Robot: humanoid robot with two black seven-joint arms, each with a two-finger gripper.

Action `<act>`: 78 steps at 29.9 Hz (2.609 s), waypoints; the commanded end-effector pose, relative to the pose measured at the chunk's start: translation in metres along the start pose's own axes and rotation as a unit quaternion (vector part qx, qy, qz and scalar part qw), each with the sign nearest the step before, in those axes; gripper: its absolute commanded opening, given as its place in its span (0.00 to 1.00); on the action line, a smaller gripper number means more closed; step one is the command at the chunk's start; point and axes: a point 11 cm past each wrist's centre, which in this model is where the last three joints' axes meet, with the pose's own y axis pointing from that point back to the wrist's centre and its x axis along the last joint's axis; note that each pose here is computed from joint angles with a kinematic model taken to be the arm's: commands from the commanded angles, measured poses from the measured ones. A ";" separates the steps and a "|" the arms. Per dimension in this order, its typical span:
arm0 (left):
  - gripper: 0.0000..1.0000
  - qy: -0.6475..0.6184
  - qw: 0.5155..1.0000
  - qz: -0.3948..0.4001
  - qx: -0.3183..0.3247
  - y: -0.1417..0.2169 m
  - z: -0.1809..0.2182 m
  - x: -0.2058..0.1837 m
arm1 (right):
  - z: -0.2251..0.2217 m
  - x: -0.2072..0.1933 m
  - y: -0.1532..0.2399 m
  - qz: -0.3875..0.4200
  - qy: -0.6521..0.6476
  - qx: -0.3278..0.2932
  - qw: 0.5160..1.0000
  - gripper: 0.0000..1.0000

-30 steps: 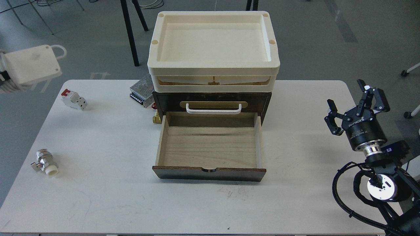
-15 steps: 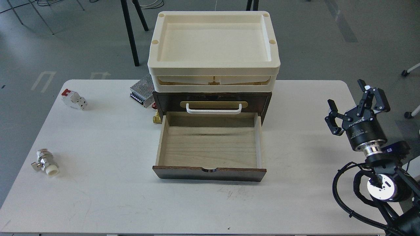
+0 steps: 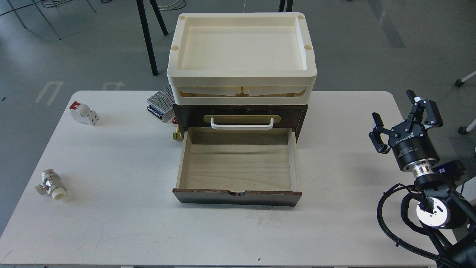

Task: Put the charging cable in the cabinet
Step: 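Carry the charging brick with the left gripper over the open drawer, then lower the charging brick into the drawer and open the left gripper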

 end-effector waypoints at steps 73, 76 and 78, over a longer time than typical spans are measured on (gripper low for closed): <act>0.04 0.168 0.957 -0.232 -0.047 -0.199 -0.025 -0.346 | 0.000 -0.001 -0.001 -0.002 0.001 0.000 1.000 0.99; 0.09 0.171 0.957 -0.231 -0.047 -0.199 -0.024 -0.346 | 0.000 -0.001 -0.001 -0.002 0.000 0.000 1.000 1.00; 0.20 0.174 0.957 -0.229 -0.047 -0.199 -0.024 -0.346 | 0.000 -0.001 -0.001 -0.003 0.000 0.000 1.000 1.00</act>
